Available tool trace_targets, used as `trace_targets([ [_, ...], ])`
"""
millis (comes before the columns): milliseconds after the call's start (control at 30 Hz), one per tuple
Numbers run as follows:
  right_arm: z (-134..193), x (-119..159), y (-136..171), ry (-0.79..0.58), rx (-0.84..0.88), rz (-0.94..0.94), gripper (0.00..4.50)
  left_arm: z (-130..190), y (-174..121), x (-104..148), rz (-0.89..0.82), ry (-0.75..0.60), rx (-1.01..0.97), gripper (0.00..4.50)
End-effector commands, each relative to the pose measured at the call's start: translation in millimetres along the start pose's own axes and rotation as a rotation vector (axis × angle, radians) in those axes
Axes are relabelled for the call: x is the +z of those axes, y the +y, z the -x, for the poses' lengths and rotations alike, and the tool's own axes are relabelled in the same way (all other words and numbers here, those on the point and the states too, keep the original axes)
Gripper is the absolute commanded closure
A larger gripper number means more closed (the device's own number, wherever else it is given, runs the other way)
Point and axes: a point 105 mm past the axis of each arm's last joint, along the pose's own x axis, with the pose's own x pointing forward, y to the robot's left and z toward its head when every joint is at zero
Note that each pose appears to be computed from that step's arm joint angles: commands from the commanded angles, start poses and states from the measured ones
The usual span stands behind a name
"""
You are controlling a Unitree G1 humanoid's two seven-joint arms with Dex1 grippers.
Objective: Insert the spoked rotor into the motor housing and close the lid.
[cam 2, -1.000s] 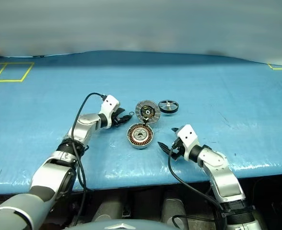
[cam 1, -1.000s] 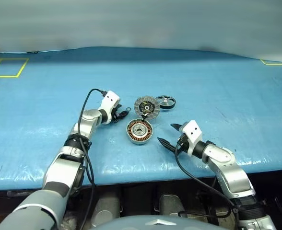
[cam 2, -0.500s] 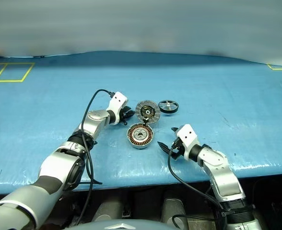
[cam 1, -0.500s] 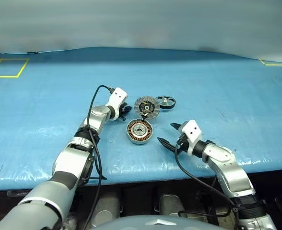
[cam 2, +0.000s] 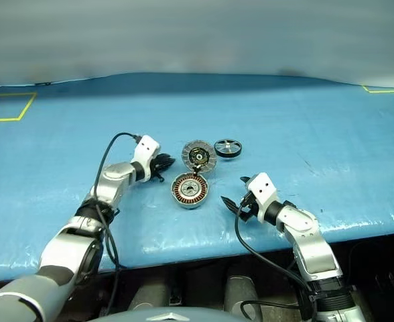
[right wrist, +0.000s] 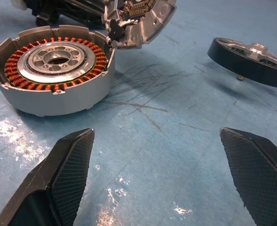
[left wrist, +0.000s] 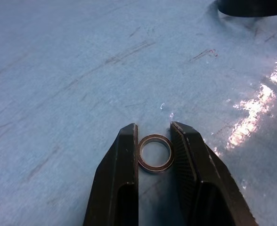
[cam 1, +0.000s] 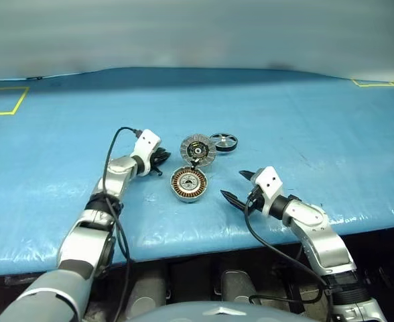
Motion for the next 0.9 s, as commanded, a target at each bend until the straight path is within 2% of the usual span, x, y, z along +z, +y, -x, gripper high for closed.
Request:
trace_targets([
  [33, 3, 13, 3, -0.074, 0.042, -0.003, 0.0, 26, -7, 12, -0.004, -0.114, -0.088, 3.85],
  [167, 2, 15, 14, -0.098, 0.122, -0.025, 0.0, 53, -16, 9, 0.026, -0.158, -0.177, 3.85],
  [333, -4, 11, 25, -0.079, 0.175, -0.012, 0.0, 68, -36, 28, 0.134, -0.281, -0.33, 3.85],
  [433, -6, 11, 26, -0.087, 0.169, -0.024, 0.0, 65, -53, 40, 0.189, -0.308, -0.453, 3.85],
  [567, -7, 10, 27, -0.086, 0.162, -0.021, 0.0, 52, -71, 38, 0.149, -0.221, -0.564, 3.85],
  [900, -3, 4, 27, -0.091, 0.119, -0.029, 0.0, 15, -88, 45, 0.013, -0.13, -0.647, 3.85],
])
